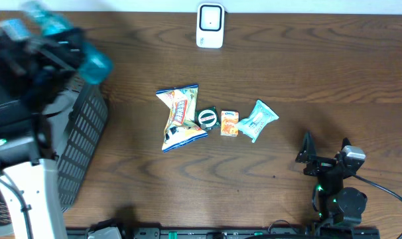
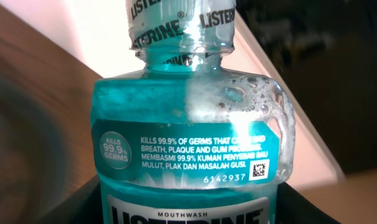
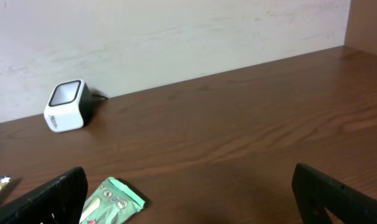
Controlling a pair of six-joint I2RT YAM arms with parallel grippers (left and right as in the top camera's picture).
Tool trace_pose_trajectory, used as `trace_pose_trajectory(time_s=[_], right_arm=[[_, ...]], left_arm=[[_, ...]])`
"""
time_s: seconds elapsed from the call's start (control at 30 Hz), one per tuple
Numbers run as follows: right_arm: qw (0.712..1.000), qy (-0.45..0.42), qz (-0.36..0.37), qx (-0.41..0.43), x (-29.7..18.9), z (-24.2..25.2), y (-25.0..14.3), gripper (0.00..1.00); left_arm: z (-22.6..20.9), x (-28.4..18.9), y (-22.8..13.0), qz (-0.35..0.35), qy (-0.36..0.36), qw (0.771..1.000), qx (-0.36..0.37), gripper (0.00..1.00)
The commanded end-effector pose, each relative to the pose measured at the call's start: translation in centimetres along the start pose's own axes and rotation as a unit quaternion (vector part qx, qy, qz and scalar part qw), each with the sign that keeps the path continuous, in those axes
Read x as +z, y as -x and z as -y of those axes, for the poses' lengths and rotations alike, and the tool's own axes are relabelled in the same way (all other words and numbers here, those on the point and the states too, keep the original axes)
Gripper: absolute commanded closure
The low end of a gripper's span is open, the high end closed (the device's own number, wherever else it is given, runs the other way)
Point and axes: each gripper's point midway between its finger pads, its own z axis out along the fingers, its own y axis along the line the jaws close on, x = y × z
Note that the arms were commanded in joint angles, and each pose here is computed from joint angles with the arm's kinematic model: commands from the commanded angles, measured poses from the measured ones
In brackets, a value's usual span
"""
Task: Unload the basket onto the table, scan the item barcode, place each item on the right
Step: 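Carry the Listerine bottle to the table and set it upright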
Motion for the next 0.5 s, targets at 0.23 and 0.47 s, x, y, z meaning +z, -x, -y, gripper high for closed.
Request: trace_pose_trajectory(time_s=[0.23, 0.47], right_arm=[[1.0, -0.001, -0.001, 0.005, 0.0, 0.0, -0.1, 0.01], [1.0, -0.001, -0.001, 0.005, 0.0, 0.0, -0.1, 0.01]], left_arm=[[6.7, 6.9, -13.4, -0.135, -0.014, 0.983, 0.125, 0.63], [6.2, 10.5, -25.4, -0.277, 0.004, 0.947, 0.166, 0.63]])
